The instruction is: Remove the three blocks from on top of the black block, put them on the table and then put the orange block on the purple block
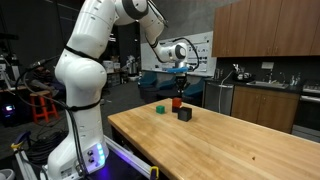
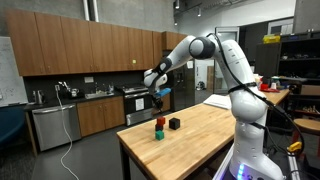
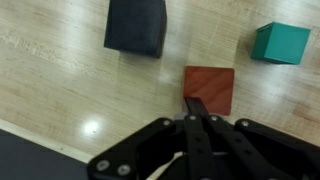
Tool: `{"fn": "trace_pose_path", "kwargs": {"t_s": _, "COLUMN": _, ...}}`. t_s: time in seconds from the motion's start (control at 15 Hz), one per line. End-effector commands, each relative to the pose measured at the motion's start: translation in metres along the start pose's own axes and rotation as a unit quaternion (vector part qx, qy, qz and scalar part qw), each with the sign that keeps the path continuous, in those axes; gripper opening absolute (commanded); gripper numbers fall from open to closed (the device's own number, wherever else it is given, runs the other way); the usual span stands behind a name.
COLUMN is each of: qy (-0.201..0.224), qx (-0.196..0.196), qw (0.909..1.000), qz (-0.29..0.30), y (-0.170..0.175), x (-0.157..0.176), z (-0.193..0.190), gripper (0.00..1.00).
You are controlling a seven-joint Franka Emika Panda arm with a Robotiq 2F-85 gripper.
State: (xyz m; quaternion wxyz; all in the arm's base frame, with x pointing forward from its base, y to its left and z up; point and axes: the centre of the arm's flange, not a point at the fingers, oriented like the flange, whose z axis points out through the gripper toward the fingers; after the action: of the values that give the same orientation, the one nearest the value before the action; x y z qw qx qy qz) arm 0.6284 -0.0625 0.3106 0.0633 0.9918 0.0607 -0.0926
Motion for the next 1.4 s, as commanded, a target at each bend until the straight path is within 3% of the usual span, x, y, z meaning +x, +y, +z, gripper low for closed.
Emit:
{"fn": "trace_pose_path", "kwargs": {"t_s": 0.0, "qy": 0.005, "qx": 0.0, "qw": 1.0, "qz": -0.005, "y": 0.019, "x": 0.009, "z": 0.007, "gripper": 0.0}}
{"fn": "trace_pose_path", "kwargs": {"t_s": 0.53, "qy": -0.003, "qx": 0.004, "qw": 0.9999, "qz": -0.009, "y": 0.027, "x": 0.014, "z": 0.024, "gripper": 0.0}}
{"fn": "trace_pose_path", "kwargs": {"t_s": 1.33, "qy": -0.011, "qx": 0.011, "qw": 0.9995, "qz": -0.028, "y": 0.01, "x": 0.014, "z": 0.031, "gripper": 0.0}}
